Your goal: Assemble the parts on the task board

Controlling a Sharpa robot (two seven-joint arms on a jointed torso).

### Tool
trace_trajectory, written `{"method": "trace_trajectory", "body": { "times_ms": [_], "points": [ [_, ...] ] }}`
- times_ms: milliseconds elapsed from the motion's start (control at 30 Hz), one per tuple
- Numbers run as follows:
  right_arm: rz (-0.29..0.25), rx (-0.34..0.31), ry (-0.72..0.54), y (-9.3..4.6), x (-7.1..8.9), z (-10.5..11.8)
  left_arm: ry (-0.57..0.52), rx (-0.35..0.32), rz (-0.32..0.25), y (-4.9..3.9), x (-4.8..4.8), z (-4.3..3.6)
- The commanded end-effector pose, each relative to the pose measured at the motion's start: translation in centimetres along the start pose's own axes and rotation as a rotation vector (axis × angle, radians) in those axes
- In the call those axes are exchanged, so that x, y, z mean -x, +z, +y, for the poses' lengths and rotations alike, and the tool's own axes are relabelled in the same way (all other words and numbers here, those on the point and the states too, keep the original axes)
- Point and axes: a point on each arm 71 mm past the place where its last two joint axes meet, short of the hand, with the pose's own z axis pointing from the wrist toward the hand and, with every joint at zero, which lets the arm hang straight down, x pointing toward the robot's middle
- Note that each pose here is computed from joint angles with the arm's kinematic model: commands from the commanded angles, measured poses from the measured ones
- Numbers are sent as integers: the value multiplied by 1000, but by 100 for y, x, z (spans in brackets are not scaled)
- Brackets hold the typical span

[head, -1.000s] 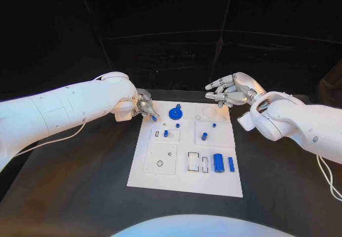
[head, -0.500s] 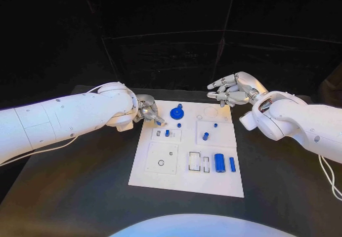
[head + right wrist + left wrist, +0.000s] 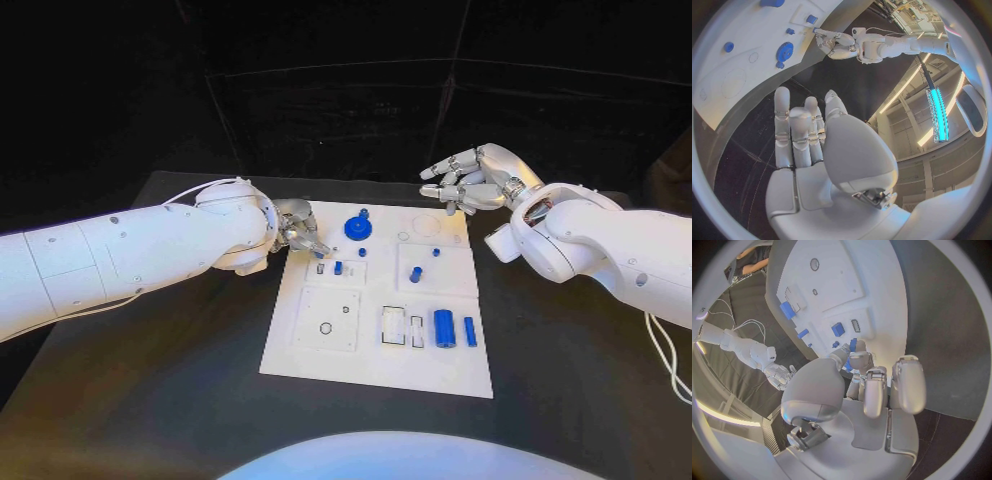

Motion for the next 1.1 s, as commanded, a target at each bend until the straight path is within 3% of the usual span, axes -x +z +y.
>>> {"method": "trace_trajectory", "body": {
  "times_ms": [33, 667, 1100],
  "points": [
    [7, 13, 3, 7, -4, 18, 50, -1, 6, -4, -29, -10],
    [10, 14, 4, 12, -11, 19, 81, -2, 82, -14, -189, -33],
    [9, 13, 3, 13, -8, 16, 92, 18, 104, -25, -210, -2]
  ]
}}
